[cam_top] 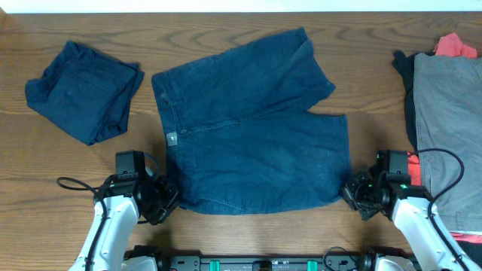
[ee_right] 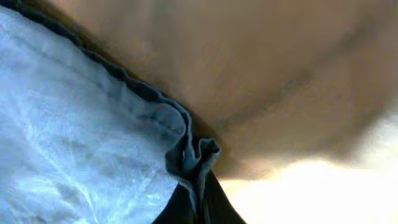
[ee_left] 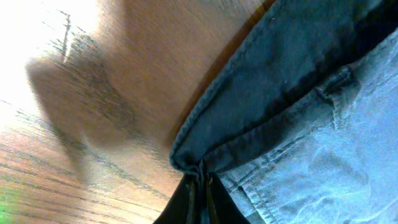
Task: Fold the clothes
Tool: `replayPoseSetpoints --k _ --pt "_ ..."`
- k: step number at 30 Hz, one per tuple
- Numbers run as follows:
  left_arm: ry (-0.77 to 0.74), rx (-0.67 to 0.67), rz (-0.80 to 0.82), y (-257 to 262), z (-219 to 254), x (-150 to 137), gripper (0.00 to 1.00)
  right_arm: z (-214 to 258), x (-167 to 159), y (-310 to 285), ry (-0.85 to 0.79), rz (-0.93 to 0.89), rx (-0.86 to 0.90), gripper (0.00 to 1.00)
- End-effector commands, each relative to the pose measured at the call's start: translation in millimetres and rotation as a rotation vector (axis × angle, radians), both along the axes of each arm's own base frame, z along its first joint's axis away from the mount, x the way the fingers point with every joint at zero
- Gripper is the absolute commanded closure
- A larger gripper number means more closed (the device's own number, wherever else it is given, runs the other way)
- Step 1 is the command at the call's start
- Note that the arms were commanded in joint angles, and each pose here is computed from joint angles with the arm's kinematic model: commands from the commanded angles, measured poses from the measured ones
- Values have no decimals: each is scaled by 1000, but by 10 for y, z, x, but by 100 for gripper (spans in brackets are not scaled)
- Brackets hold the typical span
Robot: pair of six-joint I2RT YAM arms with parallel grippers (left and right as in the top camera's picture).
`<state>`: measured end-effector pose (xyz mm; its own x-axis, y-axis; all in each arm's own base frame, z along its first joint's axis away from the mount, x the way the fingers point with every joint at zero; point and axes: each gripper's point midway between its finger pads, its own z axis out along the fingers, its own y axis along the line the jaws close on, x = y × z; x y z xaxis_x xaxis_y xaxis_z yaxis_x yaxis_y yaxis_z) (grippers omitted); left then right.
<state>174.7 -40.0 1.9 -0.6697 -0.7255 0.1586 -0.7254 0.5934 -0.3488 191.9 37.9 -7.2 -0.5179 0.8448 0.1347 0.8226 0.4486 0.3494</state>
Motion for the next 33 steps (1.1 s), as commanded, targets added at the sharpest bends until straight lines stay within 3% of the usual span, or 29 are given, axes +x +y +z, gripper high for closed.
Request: replayPoseSetpoints --k 1,8,18,24,28,33 --pt "17 1 -11 -1 -25 -46 94 -132 -108 -97 53 -11 -70 99" --pt "-41 -61 -112 -118 259 42 94 231 146 -250 6 95 -166 99" --pt "-136 -34 -318 -279 1125 -52 95 1513 462 -625 -41 279 -423 99" --pt "-263 -18 -401 -420 1633 -204 94 2191 689 -661 -193 358 -498 99" --pt "-342 49 -316 -301 1764 -50 94 2546 944 -595 -332 395 -525 99" --pt "-362 180 -160 -35 1731 295 94 2578 1306 -400 -412 447 -531 99"
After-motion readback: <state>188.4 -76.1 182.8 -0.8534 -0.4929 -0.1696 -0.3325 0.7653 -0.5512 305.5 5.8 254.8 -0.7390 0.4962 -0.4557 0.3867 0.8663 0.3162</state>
